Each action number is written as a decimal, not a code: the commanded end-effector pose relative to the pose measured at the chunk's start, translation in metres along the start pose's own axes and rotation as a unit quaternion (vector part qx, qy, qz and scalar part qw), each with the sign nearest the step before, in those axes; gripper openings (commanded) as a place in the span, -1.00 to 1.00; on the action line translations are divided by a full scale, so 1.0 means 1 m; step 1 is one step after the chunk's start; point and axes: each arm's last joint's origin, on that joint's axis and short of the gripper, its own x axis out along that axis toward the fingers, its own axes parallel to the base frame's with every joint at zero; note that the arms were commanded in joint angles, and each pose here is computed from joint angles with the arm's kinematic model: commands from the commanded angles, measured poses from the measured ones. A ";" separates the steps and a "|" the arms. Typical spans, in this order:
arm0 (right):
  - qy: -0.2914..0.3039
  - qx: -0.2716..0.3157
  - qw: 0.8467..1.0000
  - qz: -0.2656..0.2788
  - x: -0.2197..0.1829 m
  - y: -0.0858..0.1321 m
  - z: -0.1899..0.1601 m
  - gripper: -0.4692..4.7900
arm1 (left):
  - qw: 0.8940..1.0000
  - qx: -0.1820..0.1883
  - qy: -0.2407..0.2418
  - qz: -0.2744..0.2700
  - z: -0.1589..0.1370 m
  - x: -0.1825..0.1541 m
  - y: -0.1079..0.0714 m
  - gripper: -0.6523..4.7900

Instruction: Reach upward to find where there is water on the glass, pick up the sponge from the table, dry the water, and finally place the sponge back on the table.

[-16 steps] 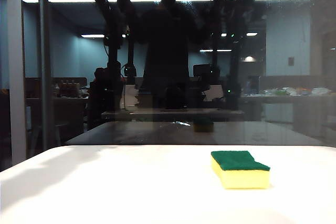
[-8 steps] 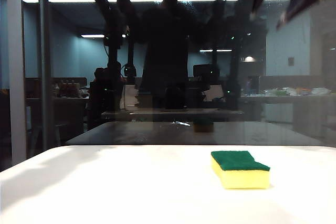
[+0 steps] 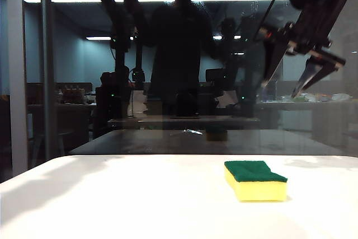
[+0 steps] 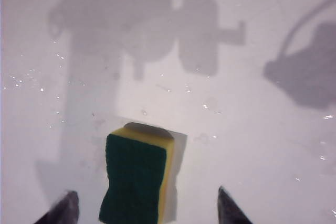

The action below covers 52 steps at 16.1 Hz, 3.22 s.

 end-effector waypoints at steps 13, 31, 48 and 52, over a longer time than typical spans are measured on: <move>-0.025 0.063 0.998 0.002 0.075 0.003 -0.085 0.46 | 1.000 0.001 0.009 0.001 0.000 -0.002 0.000 -0.78; 0.000 0.063 0.997 -0.035 0.141 0.027 -0.113 0.45 | 0.999 -0.003 0.034 0.002 -0.005 -0.003 0.000 -0.78; -0.061 0.013 0.998 -0.017 0.091 0.046 -0.107 -0.86 | 0.999 -0.003 0.035 0.002 -0.005 -0.003 0.000 -0.78; -0.099 -0.005 0.995 -0.002 0.066 0.054 -0.105 -0.86 | 0.999 -0.003 0.036 0.002 -0.005 -0.003 0.000 -0.78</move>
